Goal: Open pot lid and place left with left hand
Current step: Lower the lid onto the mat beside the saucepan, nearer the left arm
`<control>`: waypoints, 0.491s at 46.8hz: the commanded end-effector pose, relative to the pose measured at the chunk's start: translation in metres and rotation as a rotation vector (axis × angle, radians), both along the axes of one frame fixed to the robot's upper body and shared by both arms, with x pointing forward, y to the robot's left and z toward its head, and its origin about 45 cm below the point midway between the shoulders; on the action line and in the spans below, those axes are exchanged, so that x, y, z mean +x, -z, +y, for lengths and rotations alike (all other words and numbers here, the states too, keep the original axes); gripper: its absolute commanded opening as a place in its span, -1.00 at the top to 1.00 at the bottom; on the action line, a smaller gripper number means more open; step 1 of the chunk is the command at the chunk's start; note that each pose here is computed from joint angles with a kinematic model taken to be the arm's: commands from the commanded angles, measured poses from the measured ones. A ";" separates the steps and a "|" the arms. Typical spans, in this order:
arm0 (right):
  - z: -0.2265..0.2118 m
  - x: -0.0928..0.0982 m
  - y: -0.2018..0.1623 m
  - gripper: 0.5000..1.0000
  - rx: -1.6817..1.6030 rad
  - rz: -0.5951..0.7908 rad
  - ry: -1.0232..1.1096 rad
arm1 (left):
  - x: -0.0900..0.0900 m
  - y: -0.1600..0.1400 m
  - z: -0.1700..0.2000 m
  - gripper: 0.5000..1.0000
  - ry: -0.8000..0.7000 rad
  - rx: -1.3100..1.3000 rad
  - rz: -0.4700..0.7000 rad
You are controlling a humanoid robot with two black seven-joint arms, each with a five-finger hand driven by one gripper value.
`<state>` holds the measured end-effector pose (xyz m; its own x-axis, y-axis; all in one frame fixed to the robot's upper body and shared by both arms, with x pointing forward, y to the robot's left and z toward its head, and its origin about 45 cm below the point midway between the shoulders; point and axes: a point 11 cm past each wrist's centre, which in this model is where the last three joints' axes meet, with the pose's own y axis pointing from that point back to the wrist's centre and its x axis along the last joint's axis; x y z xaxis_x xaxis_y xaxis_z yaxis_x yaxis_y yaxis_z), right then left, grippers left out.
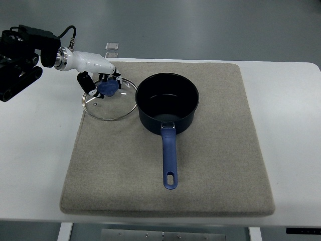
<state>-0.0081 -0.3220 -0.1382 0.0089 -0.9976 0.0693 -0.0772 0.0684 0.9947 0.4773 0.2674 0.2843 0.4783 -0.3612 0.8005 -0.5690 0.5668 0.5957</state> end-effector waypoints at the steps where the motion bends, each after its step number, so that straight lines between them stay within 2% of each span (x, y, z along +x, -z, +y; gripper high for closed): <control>1: 0.000 0.000 0.000 -0.67 0.000 0.000 0.000 | -0.001 0.002 0.001 1.00 -0.001 0.001 0.003; 23: 0.000 0.000 0.000 -0.67 0.000 0.000 0.000 | 0.003 0.003 0.006 1.00 -0.017 0.011 -0.008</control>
<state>-0.0081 -0.3220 -0.1382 0.0090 -0.9976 0.0692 -0.0773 0.0683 0.9947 0.4798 0.2732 0.2814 0.4793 -0.3615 0.7998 -0.5826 0.5505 0.5979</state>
